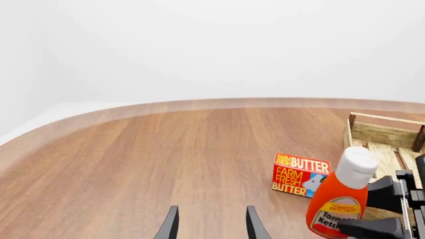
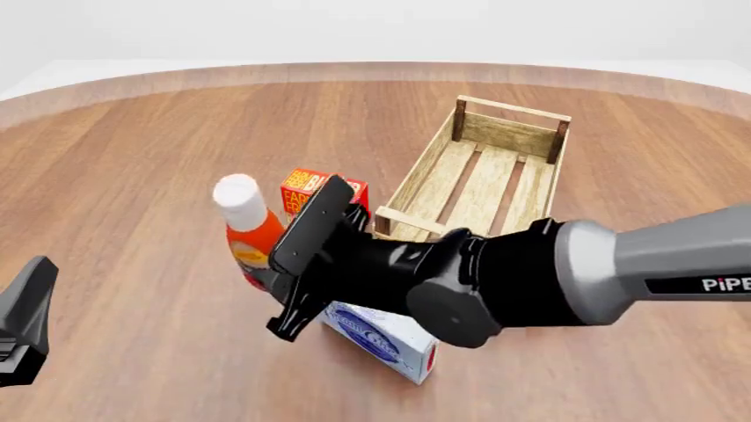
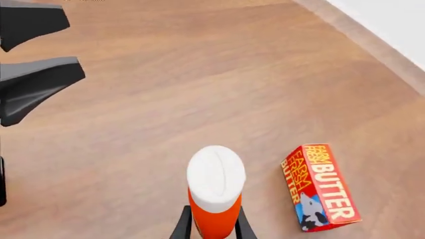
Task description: Pick up the ketchup, and put it in the wooden tray.
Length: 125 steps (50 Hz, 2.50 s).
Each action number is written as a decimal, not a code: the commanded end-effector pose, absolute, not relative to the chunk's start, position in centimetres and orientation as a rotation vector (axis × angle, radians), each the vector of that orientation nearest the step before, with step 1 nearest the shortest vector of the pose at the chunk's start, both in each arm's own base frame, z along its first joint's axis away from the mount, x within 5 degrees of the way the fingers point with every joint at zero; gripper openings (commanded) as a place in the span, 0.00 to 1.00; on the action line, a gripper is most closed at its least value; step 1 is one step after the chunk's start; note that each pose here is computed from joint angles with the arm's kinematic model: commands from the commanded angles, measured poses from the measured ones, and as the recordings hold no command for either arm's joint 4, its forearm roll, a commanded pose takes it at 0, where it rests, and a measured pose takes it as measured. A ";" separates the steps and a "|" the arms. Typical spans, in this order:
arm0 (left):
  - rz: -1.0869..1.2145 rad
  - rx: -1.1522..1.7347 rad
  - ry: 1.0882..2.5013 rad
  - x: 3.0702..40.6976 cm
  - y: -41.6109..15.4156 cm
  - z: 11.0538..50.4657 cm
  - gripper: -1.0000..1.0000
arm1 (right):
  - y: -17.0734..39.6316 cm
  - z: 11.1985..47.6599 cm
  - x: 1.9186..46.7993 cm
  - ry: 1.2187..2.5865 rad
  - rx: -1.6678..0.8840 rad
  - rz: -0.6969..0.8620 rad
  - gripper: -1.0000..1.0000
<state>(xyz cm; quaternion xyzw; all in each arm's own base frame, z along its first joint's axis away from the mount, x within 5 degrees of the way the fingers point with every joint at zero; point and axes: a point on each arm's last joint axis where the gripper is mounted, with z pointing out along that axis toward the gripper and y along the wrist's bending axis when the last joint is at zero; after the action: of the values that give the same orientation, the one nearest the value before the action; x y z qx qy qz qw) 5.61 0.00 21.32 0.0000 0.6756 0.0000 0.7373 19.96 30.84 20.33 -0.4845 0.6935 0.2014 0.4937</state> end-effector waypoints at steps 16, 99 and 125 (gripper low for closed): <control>0.000 0.000 1.484 5.6 0.0 21.3 1.00 | 23.4 26.5 25.6 1.697 -0.949 0.307 0.00; 0.000 0.000 1.484 5.6 0.0 21.3 1.00 | 10.1 17.9 34.6 1.950 -0.459 0.069 0.00; 0.000 0.000 1.484 5.6 0.0 21.3 1.00 | 9.9 15.6 34.9 1.991 -0.441 0.074 0.00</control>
<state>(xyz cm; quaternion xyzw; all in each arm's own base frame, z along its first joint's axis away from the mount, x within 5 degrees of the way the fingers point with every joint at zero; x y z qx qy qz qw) 5.61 0.00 21.32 0.0000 0.6756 0.0000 0.7373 34.69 9.99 16.06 -0.1953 0.8287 0.0261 0.5239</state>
